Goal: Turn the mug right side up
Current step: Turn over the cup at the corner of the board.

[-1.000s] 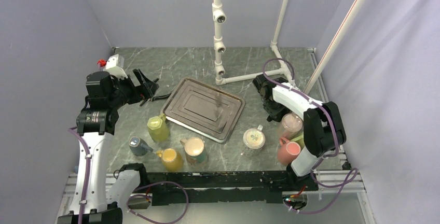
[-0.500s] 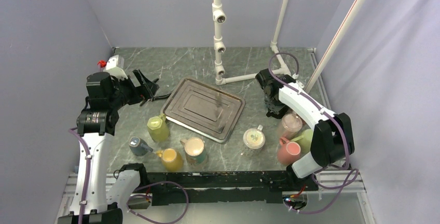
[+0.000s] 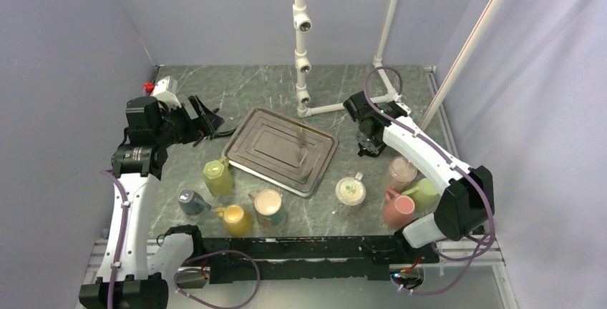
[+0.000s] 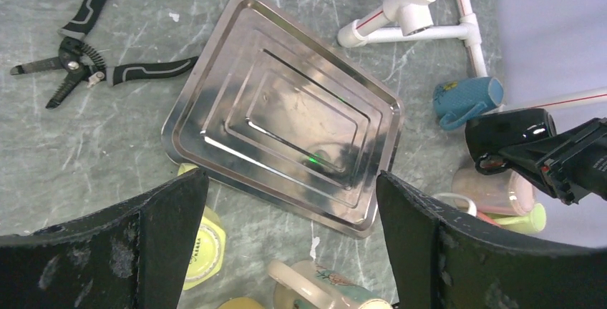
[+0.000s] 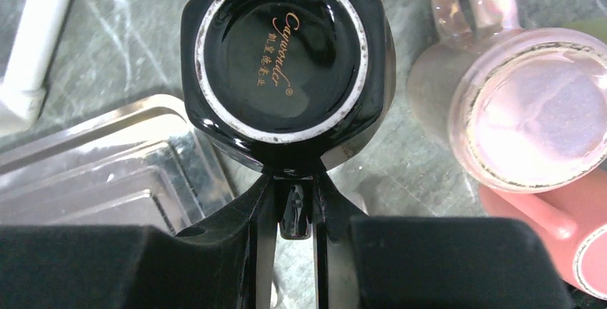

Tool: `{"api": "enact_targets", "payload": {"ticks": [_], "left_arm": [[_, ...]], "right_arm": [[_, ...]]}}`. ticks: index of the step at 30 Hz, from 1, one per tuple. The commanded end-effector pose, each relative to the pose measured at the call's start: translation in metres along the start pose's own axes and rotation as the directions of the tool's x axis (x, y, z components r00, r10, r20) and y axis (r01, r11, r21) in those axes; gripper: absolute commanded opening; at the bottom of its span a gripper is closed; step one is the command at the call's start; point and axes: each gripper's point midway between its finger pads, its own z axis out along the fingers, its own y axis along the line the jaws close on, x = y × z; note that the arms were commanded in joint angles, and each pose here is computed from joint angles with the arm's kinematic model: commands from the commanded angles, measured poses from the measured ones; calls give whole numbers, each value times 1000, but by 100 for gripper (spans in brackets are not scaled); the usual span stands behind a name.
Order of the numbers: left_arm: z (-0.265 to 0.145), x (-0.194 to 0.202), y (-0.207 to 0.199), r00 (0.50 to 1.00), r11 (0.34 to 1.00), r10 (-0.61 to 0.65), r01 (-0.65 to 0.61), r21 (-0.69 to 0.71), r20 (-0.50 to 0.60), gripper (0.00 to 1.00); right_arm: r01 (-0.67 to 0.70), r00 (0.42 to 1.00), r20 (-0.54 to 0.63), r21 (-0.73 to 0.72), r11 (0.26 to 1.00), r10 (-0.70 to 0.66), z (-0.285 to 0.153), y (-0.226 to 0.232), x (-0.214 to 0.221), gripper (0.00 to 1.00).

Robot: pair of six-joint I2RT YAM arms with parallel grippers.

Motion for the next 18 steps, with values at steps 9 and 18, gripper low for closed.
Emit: {"api": "enact_targets", "payload": {"ticks": [9, 18], "left_arm": [[8, -6, -30, 999, 983, -46, 47, 175, -8, 89], [7, -12, -55, 950, 914, -304, 313, 257, -75, 90]], "right_arm": [[31, 993, 117, -289, 957, 3, -79, 52, -19, 0], [-35, 997, 34, -561, 827, 65, -114, 98, -17, 0]]}}
